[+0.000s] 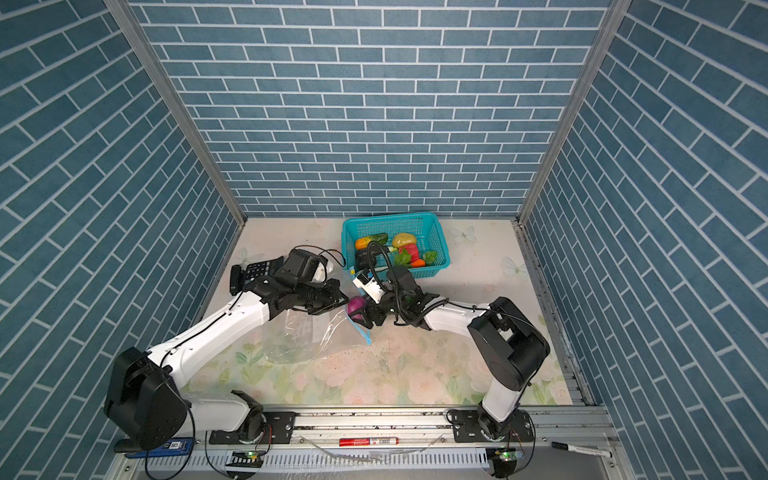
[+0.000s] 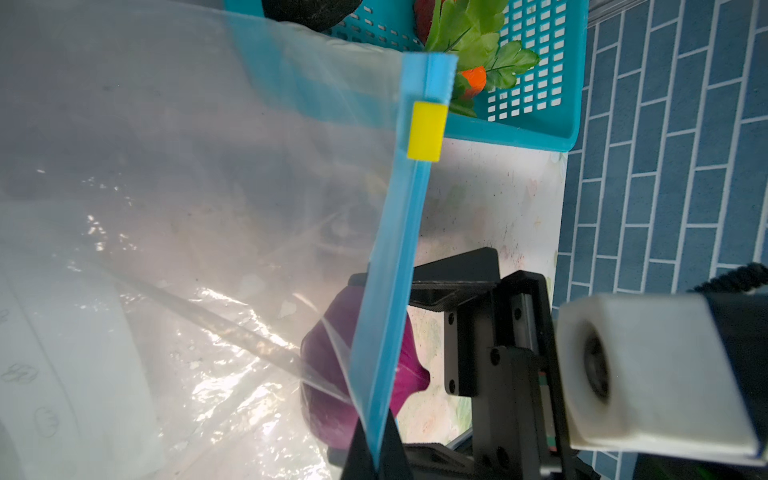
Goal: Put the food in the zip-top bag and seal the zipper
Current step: 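Lower the onion into the bag mouth and open the right gripper, then raise the right gripper back over the teal basket while the left holds the bag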
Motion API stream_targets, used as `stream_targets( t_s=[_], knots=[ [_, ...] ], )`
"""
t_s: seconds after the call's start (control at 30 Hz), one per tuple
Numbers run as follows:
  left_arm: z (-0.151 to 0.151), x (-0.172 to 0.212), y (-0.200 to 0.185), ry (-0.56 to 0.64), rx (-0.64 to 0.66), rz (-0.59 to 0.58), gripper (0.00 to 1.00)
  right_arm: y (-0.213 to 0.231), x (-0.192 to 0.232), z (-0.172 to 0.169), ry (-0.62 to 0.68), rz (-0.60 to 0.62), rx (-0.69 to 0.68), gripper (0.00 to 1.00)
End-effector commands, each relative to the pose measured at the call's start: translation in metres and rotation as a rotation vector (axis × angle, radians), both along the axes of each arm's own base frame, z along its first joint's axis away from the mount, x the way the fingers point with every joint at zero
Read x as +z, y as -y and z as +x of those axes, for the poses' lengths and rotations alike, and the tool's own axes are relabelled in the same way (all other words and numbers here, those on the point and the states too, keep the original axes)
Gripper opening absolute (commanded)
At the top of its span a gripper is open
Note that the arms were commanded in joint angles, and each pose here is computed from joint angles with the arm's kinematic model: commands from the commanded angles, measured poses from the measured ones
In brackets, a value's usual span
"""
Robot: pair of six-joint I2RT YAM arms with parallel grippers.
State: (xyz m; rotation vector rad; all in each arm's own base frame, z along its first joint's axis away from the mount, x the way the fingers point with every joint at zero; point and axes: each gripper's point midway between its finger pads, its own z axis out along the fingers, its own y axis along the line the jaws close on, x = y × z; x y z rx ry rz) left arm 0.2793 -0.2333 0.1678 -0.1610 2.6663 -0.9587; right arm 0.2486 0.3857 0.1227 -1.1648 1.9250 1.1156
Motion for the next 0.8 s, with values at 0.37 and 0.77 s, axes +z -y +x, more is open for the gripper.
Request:
stream_targets(
  t_s=[0.37, 0.77],
  knots=[
    [-0.005, -0.006, 0.000, -0.009, -0.011, 0.007, 0.00, -0.004, -0.002, 0.005, 0.029, -0.061, -0.009, 0.93],
    [-0.006, -0.010, -0.001, -0.012, -0.008, 0.014, 0.00, 0.001, 0.012, 0.001, 0.050, -0.048, -0.015, 0.91]
  ],
)
